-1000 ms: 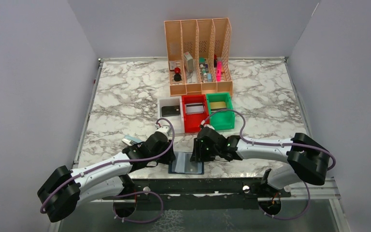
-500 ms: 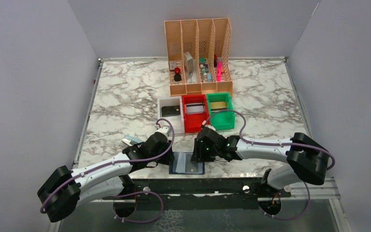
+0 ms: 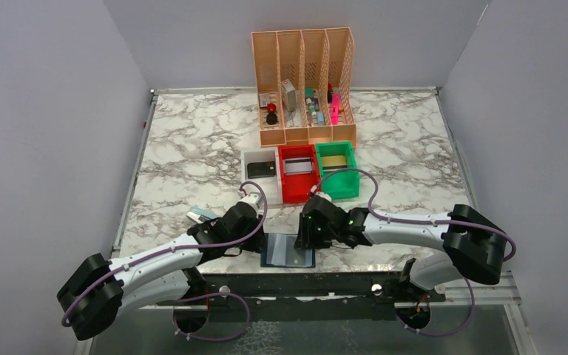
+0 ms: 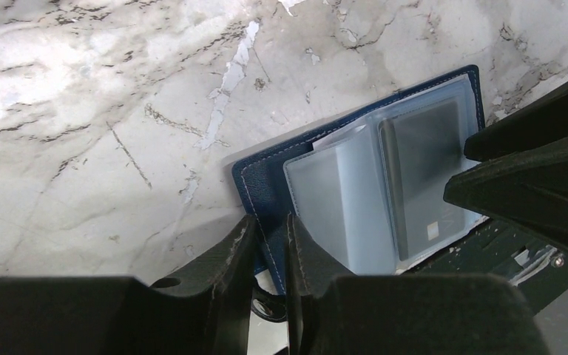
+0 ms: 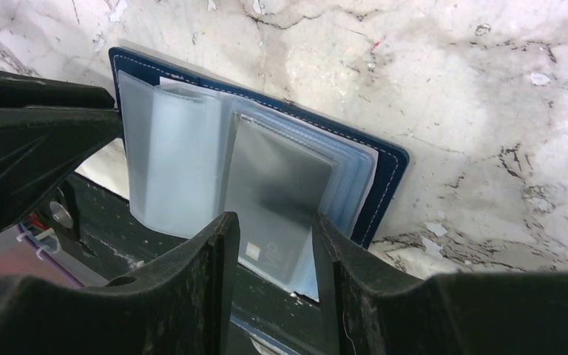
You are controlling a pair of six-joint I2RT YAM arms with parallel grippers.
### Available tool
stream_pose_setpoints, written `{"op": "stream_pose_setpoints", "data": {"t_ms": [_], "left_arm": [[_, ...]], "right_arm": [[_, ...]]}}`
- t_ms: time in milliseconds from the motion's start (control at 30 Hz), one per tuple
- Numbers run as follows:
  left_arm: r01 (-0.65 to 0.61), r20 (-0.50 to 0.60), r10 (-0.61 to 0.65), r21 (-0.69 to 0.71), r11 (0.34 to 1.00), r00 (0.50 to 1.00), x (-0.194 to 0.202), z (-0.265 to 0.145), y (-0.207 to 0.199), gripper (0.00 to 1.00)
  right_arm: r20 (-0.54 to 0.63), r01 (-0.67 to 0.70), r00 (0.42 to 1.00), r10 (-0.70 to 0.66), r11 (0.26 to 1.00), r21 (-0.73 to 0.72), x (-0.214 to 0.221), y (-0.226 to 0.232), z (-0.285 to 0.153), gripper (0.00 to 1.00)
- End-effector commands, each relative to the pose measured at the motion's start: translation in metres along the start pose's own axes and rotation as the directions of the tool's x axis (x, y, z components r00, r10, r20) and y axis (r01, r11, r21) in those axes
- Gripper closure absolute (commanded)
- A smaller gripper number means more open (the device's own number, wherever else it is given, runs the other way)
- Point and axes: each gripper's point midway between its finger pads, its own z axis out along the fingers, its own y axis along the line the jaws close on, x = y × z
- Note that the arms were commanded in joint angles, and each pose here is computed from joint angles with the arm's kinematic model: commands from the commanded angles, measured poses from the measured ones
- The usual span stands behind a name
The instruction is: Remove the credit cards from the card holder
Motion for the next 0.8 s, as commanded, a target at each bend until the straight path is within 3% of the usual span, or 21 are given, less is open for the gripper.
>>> {"op": "stream_pose_setpoints", "data": {"t_ms": [0, 400, 767], "left_arm": [[-0.008, 0.006, 0.008, 0.049, 0.999, 1.0, 0.0, 0.0, -0.009, 0.78], [-0.008, 0.008, 0.007, 0.064, 0.998, 1.0, 0.0, -0.001, -0.011, 0.79], [-0.009, -0.002, 0.009, 0.105, 0.994, 1.0, 0.004, 0.0, -0.017, 0.85]], "right_arm": [[0.026, 0.005, 1.0, -0.005, 1.0, 0.016, -0.001, -0.005, -0.009, 0.54], [-0.014, -0.004, 1.0, 0.005, 0.997, 0.071, 0.01, -0.02, 0.003, 0.54], [-0.012, -0.007, 1.0, 0.005, 0.993, -0.116, 0.006, 0.018, 0.004, 0.55]]}}
